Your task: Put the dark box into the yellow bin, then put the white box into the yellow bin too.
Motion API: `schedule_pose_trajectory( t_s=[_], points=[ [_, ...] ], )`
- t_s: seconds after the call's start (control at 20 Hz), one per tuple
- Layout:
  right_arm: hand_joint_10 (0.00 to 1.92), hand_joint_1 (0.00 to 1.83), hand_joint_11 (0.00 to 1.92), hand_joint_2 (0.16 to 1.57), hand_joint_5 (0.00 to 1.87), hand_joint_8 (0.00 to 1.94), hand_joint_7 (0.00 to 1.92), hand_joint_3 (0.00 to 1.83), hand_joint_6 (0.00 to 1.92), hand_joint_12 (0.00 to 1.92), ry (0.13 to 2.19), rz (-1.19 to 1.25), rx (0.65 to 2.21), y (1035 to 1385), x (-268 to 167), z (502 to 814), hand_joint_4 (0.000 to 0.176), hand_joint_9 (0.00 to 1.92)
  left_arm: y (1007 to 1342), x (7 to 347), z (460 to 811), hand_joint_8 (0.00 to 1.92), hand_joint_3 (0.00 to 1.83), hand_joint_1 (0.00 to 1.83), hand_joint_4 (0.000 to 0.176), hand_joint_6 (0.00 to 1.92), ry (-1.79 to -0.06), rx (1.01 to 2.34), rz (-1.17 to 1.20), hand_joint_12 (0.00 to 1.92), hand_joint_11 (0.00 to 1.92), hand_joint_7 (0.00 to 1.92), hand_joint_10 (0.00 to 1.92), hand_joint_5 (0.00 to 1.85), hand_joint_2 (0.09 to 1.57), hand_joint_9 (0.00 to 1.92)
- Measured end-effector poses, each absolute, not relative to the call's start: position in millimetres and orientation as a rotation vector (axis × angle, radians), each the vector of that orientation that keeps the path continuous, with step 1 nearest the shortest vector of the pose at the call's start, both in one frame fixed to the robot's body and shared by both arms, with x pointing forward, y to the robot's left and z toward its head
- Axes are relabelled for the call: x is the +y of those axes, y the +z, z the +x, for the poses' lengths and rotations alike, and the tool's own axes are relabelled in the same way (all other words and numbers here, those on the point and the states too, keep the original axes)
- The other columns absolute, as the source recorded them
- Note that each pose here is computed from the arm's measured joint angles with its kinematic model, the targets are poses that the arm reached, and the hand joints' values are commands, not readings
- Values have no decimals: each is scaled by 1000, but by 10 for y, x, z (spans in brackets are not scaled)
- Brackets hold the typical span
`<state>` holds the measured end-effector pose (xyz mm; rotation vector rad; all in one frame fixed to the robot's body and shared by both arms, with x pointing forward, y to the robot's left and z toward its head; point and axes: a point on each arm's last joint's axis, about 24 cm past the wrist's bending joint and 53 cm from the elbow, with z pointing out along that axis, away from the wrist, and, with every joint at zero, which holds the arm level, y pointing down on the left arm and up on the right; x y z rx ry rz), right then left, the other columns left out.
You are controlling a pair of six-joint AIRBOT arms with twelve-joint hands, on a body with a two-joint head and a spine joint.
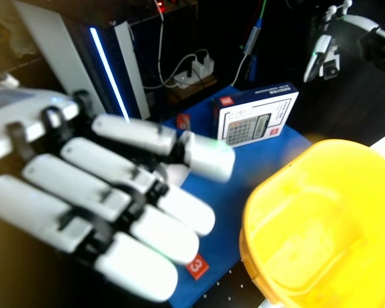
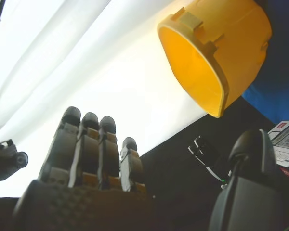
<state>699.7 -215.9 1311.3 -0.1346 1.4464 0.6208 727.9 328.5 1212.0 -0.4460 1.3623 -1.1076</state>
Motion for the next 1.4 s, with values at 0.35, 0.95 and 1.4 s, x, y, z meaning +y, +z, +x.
schedule_pose_trajectory(
  t_s=[0.35, 0.95, 1.4],
  points=[
    [2, 0, 176, 1111, 269, 1, 314, 15, 1, 207, 623, -138, 1448, 13106, -2137, 6999, 0, 275, 12174, 3138, 7161, 1, 0, 25, 164, 0, -1161, 1402, -391, 11, 25, 115, 1, 131, 1029, 66],
    [9, 0, 160, 1165, 268, 13, 332, 0, 13, 348, 627, -142, 1476, 12977, -2069, 7062, 0, 283, 12329, 2567, 6762, 4, 0, 329, 153, 0, -1214, 1542, -75, 43, 105, 25, 4, 0, 710, 58],
    [0, 0, 227, 1062, 291, 0, 341, 9, 5, 210, 623, -141, 1494, 12905, -2074, 7066, 0, 284, 11866, 1914, 6838, 0, 19, 452, 176, 0, -1266, 1716, 38, 41, 106, 4, 0, 0, 712, 43]
  ],
)
